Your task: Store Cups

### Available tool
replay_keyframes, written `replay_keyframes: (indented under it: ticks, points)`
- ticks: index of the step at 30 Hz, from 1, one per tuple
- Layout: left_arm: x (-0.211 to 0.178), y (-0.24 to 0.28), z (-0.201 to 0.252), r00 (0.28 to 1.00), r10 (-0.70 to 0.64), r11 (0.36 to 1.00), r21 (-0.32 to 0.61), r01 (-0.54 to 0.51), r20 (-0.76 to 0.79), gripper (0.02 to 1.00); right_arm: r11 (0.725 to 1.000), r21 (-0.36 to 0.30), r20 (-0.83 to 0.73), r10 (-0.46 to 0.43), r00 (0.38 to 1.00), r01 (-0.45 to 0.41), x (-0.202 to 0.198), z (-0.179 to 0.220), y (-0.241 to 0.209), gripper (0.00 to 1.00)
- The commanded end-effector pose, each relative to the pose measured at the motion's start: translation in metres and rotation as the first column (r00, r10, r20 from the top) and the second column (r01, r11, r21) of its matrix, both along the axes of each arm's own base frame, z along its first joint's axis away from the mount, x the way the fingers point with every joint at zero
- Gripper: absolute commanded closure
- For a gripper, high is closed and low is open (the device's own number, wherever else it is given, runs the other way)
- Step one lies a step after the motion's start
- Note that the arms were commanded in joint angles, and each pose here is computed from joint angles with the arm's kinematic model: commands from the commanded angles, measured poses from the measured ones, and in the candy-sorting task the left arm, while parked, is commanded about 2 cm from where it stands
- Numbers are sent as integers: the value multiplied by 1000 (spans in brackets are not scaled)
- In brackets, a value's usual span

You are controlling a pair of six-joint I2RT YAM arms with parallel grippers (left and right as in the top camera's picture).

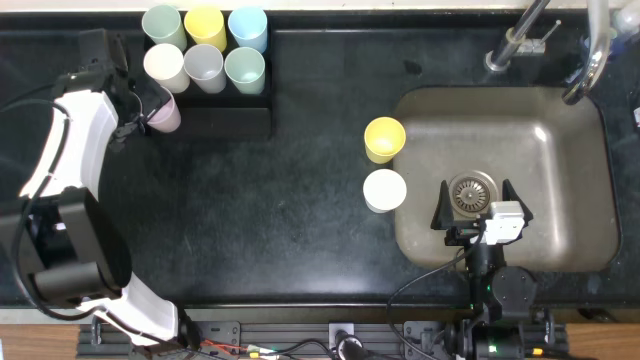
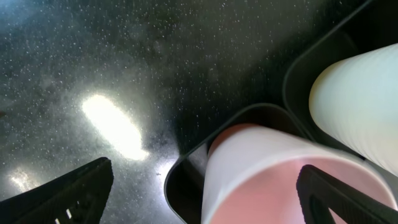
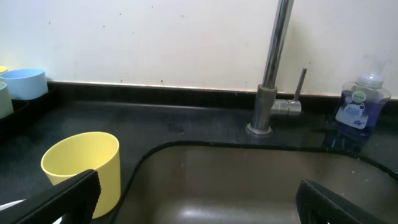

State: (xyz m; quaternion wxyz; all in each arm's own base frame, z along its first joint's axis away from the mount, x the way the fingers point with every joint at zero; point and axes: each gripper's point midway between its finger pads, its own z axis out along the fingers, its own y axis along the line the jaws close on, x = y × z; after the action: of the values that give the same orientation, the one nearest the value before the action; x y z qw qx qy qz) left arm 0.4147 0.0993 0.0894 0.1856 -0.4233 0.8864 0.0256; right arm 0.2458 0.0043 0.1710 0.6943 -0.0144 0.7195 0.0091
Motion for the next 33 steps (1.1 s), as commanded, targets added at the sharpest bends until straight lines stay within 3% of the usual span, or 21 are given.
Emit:
replay_keyframes:
  ticks: [1,9,12,16,21,25,33]
  points:
    - [-3,-4,17,999,-18,1000,0,18,30,42,1000,-4,9,10,1000,-10,0,1,2,5]
    - [-26,-24,87,983,-102,994,-33,108,151,18,1000,-4,9,10,1000,-10,0,1,2,3]
    - [-33,-48,123,945,-216,972,-37,232,244,18,1000,-4,9,10,1000,-10,0,1,2,3]
    - [-32,-95,155,862,-392,914,31,404,322,20,1000,-4,9,10,1000,-10,0,1,2,3]
    - [-16,-185,160,741,-591,803,149,577,317,18,1000,-4,9,10,1000,-10,0,1,2,3]
    - [-9,-272,136,600,-761,647,227,728,245,18,1000,-4,10,10,1000,-10,0,1,2,3]
    - [-29,-377,74,380,-919,393,162,905,109,18,1000,-4,9,10,1000,-10,0,1,2,3]
